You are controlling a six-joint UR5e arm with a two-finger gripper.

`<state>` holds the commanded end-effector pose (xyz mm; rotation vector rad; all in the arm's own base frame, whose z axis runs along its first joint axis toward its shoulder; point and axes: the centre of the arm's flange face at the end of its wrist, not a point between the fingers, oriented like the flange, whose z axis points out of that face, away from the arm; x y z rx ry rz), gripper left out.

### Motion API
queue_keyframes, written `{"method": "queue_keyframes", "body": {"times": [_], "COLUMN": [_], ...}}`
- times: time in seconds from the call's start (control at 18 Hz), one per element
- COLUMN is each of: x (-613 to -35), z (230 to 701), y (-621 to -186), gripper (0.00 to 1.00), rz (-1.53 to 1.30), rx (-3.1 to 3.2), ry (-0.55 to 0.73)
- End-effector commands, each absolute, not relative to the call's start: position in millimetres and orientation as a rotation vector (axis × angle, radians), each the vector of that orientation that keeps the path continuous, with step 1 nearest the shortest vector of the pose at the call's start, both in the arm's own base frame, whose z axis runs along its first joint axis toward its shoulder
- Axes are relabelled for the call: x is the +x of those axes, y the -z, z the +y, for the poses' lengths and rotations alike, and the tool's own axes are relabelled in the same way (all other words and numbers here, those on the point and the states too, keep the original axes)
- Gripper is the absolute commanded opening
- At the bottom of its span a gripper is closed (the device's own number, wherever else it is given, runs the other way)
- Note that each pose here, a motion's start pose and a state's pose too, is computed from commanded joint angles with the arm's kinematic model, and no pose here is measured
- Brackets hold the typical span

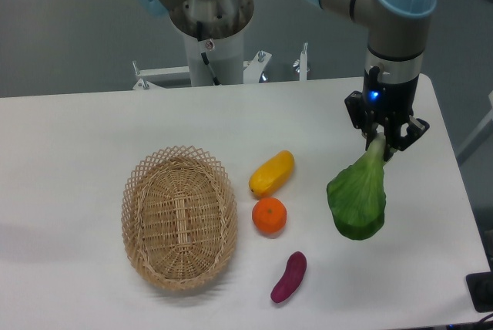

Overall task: Pick up the green vegetable from the table
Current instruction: 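Hold the bok choy raised above the table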

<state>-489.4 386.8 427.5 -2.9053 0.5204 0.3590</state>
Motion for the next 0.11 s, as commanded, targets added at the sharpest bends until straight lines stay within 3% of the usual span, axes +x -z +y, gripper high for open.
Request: {"method": "queue_keyframes", "body": {"times": [0.11], "x": [-489.6], "z": [386.9], "y": [-428.3], "gripper": [0.28], "rz": [0.520], "rx": [-2.905], "ry": [-0.361]}}
